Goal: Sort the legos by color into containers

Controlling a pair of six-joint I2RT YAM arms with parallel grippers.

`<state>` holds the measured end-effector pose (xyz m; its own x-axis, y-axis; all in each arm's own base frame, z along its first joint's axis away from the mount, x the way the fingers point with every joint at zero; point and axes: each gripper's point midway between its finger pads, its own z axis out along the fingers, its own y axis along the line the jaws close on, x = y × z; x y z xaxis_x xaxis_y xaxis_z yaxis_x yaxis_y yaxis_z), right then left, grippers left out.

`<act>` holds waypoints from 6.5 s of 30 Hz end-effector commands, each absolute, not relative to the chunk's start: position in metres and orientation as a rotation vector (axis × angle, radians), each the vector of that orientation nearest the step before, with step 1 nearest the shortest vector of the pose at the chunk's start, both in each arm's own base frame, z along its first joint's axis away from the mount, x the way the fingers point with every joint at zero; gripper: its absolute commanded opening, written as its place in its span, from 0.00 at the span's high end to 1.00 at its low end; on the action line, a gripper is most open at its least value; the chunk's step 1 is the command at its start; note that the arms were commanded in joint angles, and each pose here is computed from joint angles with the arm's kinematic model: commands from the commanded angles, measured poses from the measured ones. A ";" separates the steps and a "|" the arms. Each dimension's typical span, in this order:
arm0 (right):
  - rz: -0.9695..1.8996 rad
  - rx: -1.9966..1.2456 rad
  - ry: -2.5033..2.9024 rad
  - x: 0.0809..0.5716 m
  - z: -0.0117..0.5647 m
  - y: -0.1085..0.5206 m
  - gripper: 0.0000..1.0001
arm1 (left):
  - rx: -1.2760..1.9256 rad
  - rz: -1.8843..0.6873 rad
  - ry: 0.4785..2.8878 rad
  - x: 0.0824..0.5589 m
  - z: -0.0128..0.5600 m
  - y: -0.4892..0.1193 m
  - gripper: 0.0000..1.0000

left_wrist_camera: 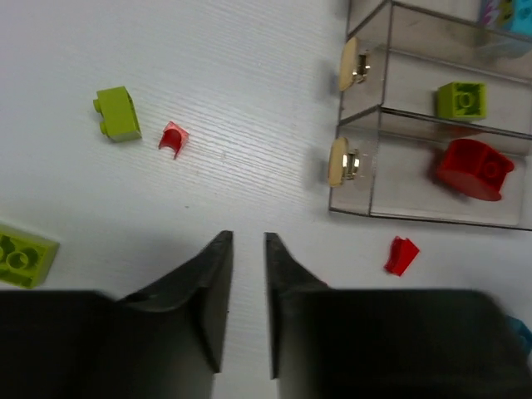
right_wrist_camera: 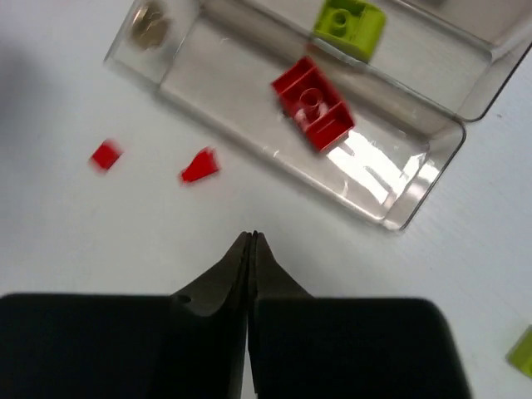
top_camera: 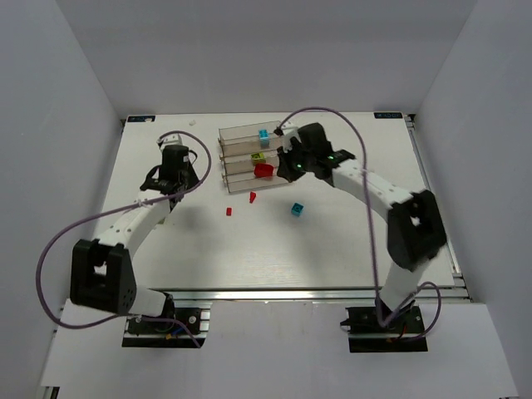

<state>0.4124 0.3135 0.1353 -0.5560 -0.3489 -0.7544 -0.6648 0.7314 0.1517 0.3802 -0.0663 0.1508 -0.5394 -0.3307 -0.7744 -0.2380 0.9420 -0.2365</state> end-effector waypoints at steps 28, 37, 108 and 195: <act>0.911 -0.998 1.546 0.296 0.259 0.212 0.33 | -0.644 0.284 2.447 0.460 0.042 -0.015 0.28; 0.933 -0.960 1.564 0.302 0.259 0.201 0.36 | -0.640 0.242 2.457 0.461 0.044 -0.017 0.59; 0.235 -2.699 0.303 0.347 0.069 0.385 0.47 | -0.355 0.072 1.927 0.326 0.216 -0.020 0.11; 0.466 -1.224 1.673 0.470 0.203 0.315 0.45 | 0.026 -0.354 2.525 0.329 0.079 -0.164 0.08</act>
<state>0.4629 0.3188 0.1155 -0.1183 -0.6451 -0.7549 -0.9248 0.3485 -0.1529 0.3201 -0.1643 0.0689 -0.8522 -0.0639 -0.5193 0.1097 0.9487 -0.2966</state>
